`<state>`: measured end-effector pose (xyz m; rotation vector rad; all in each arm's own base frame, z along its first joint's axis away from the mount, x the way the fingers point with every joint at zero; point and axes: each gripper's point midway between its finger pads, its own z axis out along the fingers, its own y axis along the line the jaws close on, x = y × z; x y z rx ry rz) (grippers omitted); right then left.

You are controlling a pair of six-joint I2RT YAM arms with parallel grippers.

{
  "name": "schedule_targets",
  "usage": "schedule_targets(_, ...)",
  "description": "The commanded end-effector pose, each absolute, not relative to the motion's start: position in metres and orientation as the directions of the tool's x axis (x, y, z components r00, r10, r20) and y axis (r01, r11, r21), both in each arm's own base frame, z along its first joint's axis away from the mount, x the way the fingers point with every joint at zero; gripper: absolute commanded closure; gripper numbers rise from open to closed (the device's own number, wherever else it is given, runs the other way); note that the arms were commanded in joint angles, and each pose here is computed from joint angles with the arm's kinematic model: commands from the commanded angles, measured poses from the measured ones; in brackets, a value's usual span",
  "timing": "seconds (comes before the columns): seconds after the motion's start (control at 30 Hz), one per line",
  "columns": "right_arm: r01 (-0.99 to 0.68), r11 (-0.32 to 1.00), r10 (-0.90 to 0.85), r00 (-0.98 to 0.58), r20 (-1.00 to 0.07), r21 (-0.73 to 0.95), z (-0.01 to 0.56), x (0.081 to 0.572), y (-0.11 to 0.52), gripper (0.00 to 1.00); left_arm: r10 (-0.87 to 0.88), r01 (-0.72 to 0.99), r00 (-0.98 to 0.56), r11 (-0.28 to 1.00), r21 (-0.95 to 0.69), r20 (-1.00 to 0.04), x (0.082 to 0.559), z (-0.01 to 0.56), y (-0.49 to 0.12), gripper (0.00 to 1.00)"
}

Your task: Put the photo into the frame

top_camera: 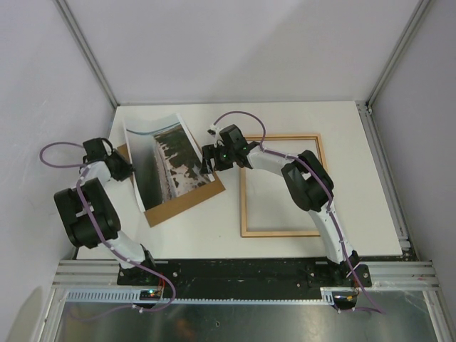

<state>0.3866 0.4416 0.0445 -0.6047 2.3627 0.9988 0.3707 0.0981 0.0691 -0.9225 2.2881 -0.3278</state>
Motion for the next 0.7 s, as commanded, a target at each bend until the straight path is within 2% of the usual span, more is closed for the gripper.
schedule_targets(0.0, -0.551, 0.651, -0.261, -0.808, -0.527, 0.522, 0.015, 0.369, 0.44, 0.23, -0.64, -0.525, -0.608, 0.768, -0.367, -0.471, 0.368, 0.051, 0.105, 0.71)
schedule_targets(0.67, -0.559, 0.648, -0.275, -0.805, -0.526, 0.517, 0.011, 0.368, 0.437, 0.23, -0.578, -0.564, -0.636, 0.8, -0.204, -0.511, 0.377, 0.034, 0.14, 0.81)
